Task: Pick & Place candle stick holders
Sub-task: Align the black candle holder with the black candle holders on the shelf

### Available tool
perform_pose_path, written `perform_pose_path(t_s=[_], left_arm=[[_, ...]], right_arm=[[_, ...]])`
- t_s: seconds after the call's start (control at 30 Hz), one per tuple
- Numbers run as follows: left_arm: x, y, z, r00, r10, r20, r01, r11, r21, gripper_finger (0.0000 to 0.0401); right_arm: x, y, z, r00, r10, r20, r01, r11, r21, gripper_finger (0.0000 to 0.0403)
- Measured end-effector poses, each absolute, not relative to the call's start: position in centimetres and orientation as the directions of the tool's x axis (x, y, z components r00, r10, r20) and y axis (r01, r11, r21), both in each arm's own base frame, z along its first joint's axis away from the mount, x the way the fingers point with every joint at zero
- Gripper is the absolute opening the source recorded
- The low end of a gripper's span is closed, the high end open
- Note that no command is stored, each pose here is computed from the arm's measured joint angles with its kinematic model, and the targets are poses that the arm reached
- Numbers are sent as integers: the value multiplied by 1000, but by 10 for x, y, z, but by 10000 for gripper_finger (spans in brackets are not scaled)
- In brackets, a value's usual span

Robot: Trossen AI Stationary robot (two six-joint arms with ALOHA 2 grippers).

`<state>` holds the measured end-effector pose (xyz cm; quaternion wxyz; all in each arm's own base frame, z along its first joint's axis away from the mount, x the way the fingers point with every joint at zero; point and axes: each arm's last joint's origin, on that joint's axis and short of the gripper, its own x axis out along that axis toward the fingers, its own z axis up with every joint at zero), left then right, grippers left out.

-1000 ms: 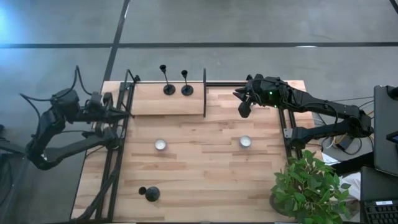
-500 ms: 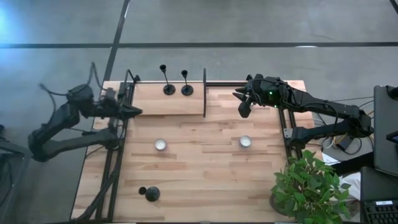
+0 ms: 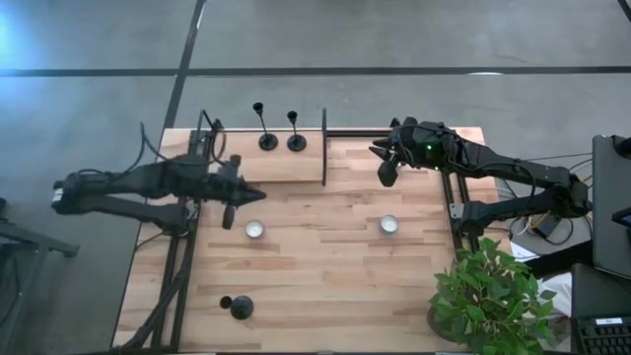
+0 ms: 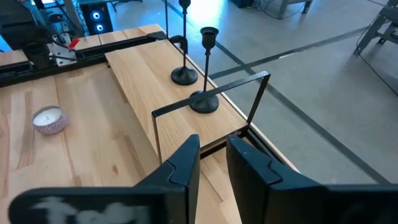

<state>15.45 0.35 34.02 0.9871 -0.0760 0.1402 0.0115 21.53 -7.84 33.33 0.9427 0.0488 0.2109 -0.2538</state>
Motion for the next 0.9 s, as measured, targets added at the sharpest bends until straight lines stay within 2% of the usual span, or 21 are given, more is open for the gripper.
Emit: perform_pose_path(t_s=[0.2, 0.5, 0.9], left_arm=[[150, -8, 342, 963, 33, -268, -77, 985, -153, 2], [140, -31, 329, 913, 153, -378, -207, 973, -105, 1], [105, -47, 326, 912, 136, -386, -199, 972, -129, 1]], right_arm=[[215, -78, 333, 783, -457, -422, 499, 867, -15, 63], [215, -78, 333, 782, -458, -422, 499, 866, -15, 75], [215, -78, 333, 782, -458, -422, 499, 866, -15, 91]])
